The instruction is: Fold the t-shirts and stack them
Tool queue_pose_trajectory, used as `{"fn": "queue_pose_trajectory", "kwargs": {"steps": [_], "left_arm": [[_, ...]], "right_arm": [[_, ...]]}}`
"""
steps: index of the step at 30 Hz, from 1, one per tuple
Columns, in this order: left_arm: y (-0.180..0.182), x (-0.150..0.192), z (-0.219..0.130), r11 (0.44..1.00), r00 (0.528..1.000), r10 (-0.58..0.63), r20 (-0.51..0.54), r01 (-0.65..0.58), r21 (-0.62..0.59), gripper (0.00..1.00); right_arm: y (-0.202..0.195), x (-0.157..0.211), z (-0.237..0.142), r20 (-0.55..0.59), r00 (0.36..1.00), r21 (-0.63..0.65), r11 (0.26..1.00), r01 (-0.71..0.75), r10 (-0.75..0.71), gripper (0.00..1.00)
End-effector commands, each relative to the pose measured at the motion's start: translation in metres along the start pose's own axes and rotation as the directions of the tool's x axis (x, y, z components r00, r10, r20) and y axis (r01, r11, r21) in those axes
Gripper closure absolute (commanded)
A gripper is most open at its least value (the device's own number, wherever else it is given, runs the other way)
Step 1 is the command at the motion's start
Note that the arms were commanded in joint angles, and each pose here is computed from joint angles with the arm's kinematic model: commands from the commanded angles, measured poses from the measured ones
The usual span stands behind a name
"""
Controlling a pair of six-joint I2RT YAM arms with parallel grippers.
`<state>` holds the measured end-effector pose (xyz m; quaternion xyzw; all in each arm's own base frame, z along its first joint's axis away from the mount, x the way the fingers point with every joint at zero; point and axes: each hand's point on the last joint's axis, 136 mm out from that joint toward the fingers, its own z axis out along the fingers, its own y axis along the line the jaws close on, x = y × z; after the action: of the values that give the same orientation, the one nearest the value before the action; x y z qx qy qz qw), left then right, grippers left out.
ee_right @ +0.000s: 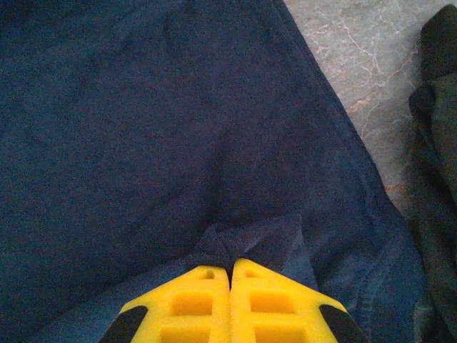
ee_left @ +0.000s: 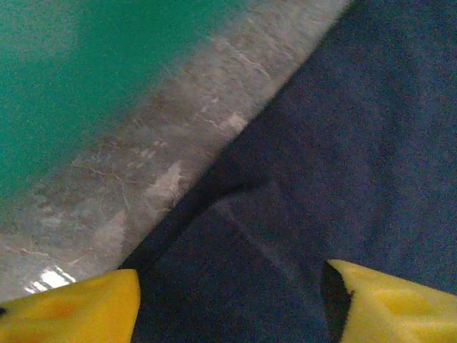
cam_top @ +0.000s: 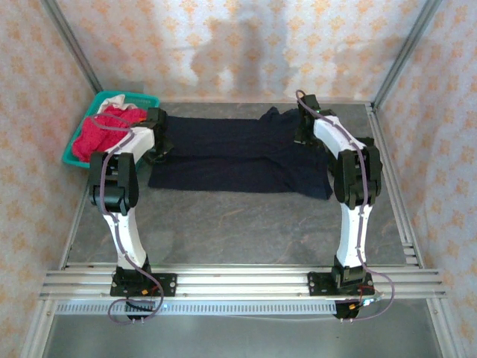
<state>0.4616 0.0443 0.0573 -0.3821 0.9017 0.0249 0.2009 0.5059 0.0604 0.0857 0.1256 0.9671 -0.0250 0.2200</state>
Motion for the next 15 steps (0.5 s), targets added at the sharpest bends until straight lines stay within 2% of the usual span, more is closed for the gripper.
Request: {"fn": "queue_pose_trajectory", "kwargs": {"steps": [1,2,6,15], "left_arm": [[0.010,-0.019,-0.039,1.000,0.995,-0.006,0.101,0.005,0.008,0.17],[0.010,-0.019,-0.047,1.000,0.993,-0.003,0.115,0.001,0.014,0.11],[0.011,-0.006,-0.069,0.999,0.990,0.011,0.140,-0.016,0.040,0.04],[0.006,0.023,-0.072,0.996,0.993,0.045,0.109,-0.053,0.073,0.03]], "right_arm": [[-0.001,-0.016,-0.005,0.030,1.000,-0.007,1.000,-0.004,0.004,1.00],[0.000,-0.017,-0.005,0.031,1.000,-0.008,1.000,-0.001,0.001,1.00],[0.002,-0.022,-0.005,0.040,0.999,-0.014,1.000,0.003,-0.002,1.00],[0.012,-0.026,0.005,0.021,1.000,-0.042,0.999,0.010,-0.010,0.99]]}}
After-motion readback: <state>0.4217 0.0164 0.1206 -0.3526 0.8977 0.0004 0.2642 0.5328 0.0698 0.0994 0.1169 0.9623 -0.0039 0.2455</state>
